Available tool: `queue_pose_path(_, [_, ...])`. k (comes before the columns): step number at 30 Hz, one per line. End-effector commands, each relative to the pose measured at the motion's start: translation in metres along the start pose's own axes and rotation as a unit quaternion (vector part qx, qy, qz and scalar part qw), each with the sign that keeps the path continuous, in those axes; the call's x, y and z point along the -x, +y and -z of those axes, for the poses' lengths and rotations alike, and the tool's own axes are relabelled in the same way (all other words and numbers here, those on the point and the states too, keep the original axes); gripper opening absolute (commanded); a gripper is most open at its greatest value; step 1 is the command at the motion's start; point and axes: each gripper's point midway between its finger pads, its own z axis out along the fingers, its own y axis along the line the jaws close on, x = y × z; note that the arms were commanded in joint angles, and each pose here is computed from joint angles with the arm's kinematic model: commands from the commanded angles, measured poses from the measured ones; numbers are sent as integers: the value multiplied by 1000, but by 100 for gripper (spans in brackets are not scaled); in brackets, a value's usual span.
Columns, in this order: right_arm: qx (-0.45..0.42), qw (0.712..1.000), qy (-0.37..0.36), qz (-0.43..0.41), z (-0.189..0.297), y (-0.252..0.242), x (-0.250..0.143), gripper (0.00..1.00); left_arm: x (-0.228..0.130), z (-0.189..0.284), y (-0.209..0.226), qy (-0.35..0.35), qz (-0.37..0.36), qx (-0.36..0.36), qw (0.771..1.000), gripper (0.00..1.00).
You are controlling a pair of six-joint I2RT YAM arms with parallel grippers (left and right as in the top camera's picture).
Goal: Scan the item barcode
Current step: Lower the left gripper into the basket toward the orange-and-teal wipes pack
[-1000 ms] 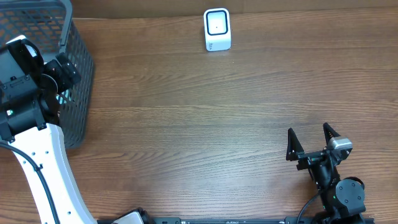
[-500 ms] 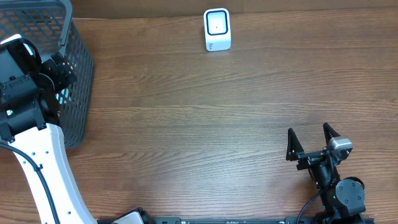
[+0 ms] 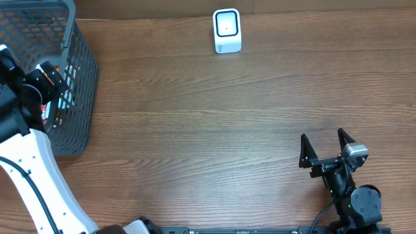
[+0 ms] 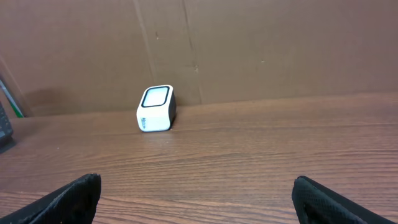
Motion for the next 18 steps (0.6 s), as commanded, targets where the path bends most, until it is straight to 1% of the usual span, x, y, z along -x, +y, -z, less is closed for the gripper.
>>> queue_pose_path(1, [-4,1000,0,-2,0,-2,-2,100,-7,-14,-7,29,5,-33,999,100])
queue_pose_path(4, [-4,1000,0,-2,0,-2,-2,100,-20,-32,-6,63,7,-31,998,100])
queue_pose_path(7, [-4,1000,0,-2,0,-2,-2,100,-28,-43,-4,81,7,-27,996,100])
queue_pose_path(18, [-4,1000,0,-2,0,-2,-3,100,-29,-48,-2,85,5,-22,996,99])
